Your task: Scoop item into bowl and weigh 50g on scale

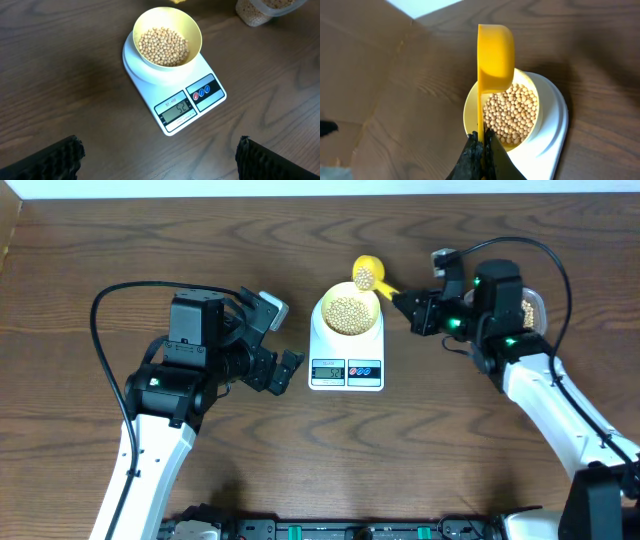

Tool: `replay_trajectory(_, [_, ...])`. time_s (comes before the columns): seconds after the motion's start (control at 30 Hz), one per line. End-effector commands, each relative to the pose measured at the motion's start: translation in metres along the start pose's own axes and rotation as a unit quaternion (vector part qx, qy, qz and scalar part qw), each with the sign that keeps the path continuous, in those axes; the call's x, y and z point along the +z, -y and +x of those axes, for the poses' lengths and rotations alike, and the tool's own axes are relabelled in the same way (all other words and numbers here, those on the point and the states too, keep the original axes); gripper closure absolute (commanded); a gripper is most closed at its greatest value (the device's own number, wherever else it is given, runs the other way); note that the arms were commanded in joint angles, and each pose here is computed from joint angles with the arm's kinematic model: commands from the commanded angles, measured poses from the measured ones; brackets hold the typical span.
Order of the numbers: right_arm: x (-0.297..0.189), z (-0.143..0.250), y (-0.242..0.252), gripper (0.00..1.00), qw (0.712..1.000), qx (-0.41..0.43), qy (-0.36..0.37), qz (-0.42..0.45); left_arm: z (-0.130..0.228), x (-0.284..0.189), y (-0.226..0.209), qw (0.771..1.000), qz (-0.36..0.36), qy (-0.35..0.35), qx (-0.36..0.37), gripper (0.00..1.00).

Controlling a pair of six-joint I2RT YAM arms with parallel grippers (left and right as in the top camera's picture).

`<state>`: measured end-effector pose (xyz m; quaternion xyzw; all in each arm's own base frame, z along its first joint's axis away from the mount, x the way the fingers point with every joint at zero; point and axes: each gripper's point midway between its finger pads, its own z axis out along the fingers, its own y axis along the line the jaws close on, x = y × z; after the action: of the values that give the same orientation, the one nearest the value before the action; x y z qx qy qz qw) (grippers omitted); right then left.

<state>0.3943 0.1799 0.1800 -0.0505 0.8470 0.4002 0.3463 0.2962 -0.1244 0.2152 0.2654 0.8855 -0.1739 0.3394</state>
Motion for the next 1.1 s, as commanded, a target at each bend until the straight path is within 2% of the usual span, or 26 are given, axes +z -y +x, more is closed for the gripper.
replay_trajectory(0.0, [-0.025,-0.019,-0.011,0.99,0.999,0.018,0.031,-0.010,-0.002,0.000,0.002,1.000,0.005,0.001,-0.002,0.00])
replay_trajectory(0.33, [-0.105,-0.035,0.018,0.99,0.991,0.087,0.079,0.060,-0.002,0.000,0.002,1.000,0.005,0.001,-0.002,0.00])
replay_trajectory(0.4, [-0.125,-0.036,0.026,0.99,0.984,0.129,0.096,0.077,-0.002,0.000,0.002,1.000,0.005,0.001,-0.002,0.00])
replay_trajectory(0.57, [-0.163,-0.037,0.044,0.99,0.970,0.172,0.128,0.112,-0.002,0.000,0.002,1.000,0.005,0.001,-0.002,0.00])
replay_trajectory(0.7, [-0.190,-0.024,0.071,0.99,0.951,0.223,0.139,0.163,-0.002,0.000,0.002,1.000,0.005,0.001,-0.002,0.00])
replay_trajectory(0.9, [-0.209,-0.004,0.107,0.99,0.933,0.199,0.124,0.272,-0.002,0.000,0.002,1.000,0.005,0.001,-0.002,0.00])
replay_trajectory(1.07, [-0.209,-0.004,0.117,0.99,0.929,0.195,0.120,0.291,-0.002,0.000,0.002,1.000,0.005,0.001,-0.002,0.00])
